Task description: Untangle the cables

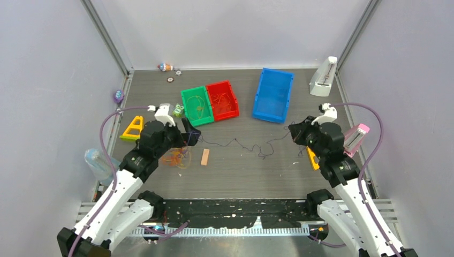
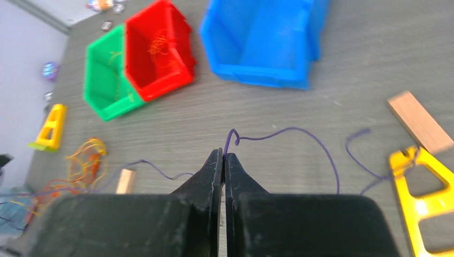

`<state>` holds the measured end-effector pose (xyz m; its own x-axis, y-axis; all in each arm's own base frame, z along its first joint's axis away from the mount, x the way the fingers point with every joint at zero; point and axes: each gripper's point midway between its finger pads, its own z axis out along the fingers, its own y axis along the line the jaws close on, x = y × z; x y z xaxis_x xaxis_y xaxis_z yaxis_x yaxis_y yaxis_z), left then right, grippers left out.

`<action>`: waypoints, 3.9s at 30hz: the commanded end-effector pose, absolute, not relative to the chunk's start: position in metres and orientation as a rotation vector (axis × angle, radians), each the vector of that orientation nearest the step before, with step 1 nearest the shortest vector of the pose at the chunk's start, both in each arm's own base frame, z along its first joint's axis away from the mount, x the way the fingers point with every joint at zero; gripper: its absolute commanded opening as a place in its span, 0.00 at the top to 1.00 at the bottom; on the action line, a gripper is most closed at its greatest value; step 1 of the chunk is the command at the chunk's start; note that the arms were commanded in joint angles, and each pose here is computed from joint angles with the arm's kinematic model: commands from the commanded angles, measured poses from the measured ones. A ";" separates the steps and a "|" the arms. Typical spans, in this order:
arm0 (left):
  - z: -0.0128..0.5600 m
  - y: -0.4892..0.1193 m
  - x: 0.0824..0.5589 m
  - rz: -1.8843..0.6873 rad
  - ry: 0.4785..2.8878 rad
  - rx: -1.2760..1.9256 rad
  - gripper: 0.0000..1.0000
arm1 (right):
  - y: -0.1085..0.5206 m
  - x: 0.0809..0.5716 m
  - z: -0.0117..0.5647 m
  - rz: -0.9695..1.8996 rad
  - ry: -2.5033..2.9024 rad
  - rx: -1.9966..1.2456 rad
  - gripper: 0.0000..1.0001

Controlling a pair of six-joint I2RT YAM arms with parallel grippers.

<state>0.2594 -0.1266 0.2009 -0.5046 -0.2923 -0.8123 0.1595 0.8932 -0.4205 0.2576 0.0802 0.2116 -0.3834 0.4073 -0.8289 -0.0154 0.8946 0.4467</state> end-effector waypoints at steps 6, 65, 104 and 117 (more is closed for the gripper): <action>0.209 -0.135 0.279 -0.326 2.066 0.077 0.00 | 0.118 0.254 0.318 0.657 1.739 0.009 0.95; 0.096 -0.252 0.121 -0.306 3.215 1.129 0.01 | 0.098 0.273 0.281 0.465 1.879 0.042 0.93; 0.200 -0.249 0.154 -0.806 2.908 0.647 0.02 | 0.242 0.230 0.241 1.063 1.665 -0.549 0.07; 0.207 -0.237 0.136 -0.810 2.926 0.717 0.05 | 0.274 0.211 0.275 0.976 1.298 -0.737 0.21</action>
